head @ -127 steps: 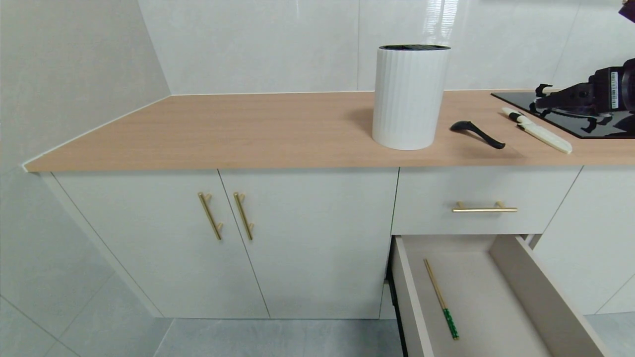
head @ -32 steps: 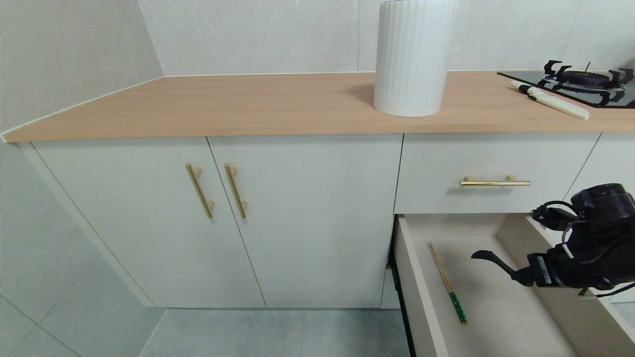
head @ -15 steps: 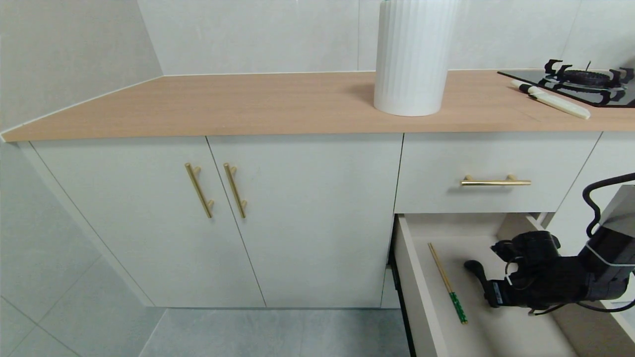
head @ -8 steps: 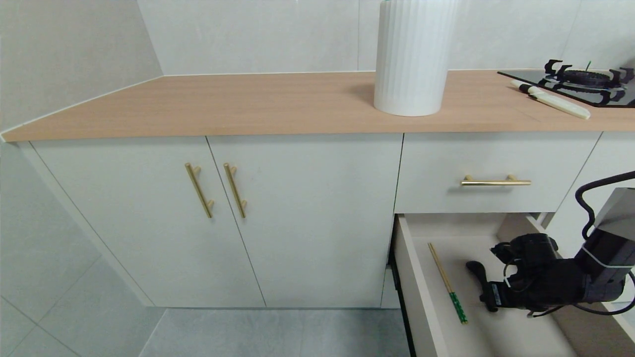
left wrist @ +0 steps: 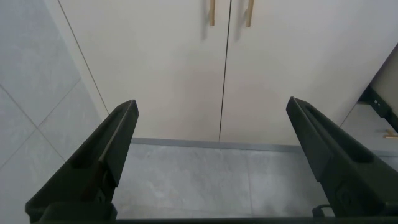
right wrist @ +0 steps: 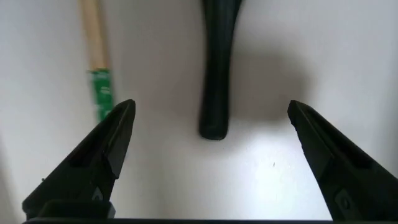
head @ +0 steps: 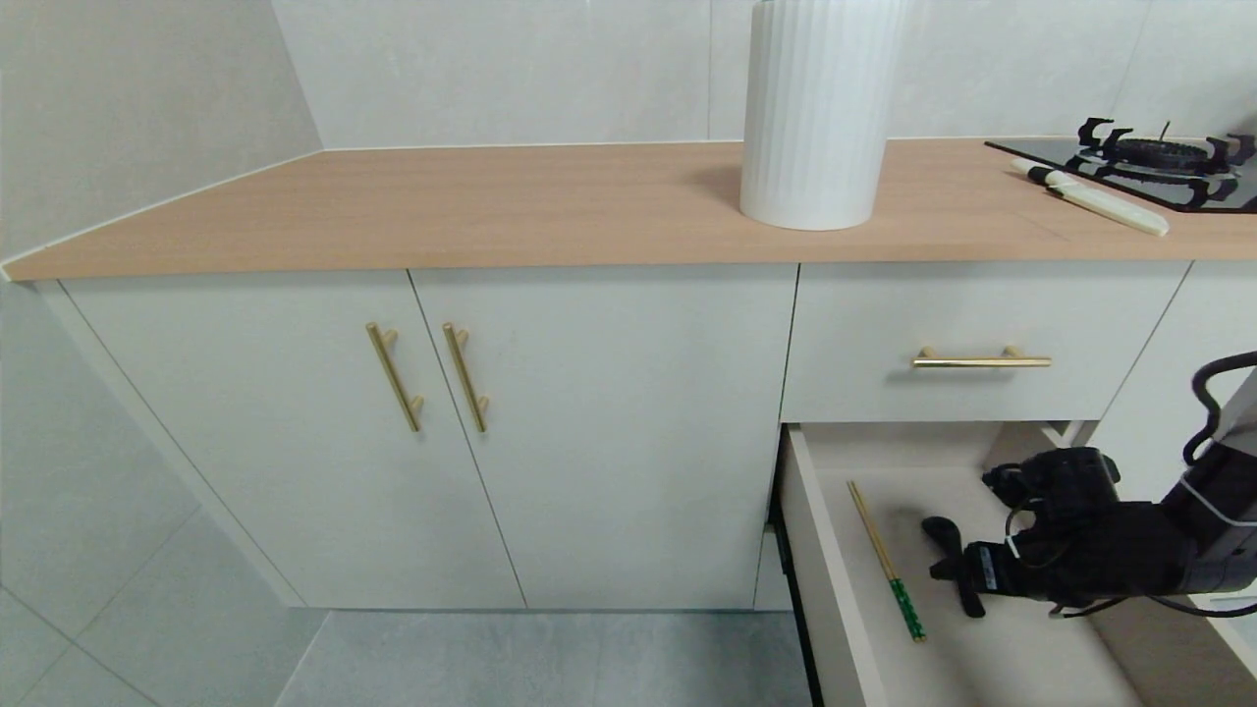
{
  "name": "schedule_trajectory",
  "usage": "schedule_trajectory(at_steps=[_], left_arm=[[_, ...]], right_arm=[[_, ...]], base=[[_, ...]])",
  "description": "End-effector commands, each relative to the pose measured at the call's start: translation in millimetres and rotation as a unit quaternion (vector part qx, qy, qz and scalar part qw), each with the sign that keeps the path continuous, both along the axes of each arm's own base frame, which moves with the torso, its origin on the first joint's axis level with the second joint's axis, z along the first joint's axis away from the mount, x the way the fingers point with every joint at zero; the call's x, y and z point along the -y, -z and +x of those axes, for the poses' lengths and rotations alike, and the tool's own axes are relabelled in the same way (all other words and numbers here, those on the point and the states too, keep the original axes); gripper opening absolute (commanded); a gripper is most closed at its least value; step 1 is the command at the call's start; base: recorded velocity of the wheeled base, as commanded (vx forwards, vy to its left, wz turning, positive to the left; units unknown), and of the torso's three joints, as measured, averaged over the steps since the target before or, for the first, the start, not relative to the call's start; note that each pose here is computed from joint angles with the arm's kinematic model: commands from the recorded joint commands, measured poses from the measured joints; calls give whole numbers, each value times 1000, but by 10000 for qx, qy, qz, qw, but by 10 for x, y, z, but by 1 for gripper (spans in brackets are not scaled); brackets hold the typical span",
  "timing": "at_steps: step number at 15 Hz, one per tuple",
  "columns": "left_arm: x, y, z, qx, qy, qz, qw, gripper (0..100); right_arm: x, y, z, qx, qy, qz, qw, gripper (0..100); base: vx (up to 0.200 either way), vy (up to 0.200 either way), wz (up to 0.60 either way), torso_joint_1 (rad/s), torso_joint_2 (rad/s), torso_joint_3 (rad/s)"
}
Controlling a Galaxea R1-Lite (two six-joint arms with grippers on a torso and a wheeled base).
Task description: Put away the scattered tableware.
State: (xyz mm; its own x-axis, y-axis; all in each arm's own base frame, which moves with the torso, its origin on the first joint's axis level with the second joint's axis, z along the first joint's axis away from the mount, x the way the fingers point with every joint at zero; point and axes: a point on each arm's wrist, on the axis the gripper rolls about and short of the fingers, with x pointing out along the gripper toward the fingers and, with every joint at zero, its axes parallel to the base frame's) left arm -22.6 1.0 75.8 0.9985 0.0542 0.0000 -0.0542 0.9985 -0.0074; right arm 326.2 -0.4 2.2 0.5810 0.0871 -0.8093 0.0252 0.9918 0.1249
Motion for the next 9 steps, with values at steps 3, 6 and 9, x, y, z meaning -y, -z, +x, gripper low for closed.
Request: schedule_trajectory(at_steps=[3, 6, 9], left_arm=[[0, 0, 0, 0, -5, -1, 10000, 100], [0, 0, 0, 0, -5, -1, 10000, 100], [0, 1, 0, -11, 3, 52, 10000, 100]], right_arm=[[-73, -862, -429, 1133, 28, 27, 9936, 100], [-68, -1209, -699, 1452, 28, 34, 9894, 100], [-93, -1443, -977, 1521, -76, 67, 9883, 100]], base=[[0, 0, 0, 0, 0, 0], [0, 0, 0, 0, 0, 0], [0, 0, 0, 0, 0, 0]])
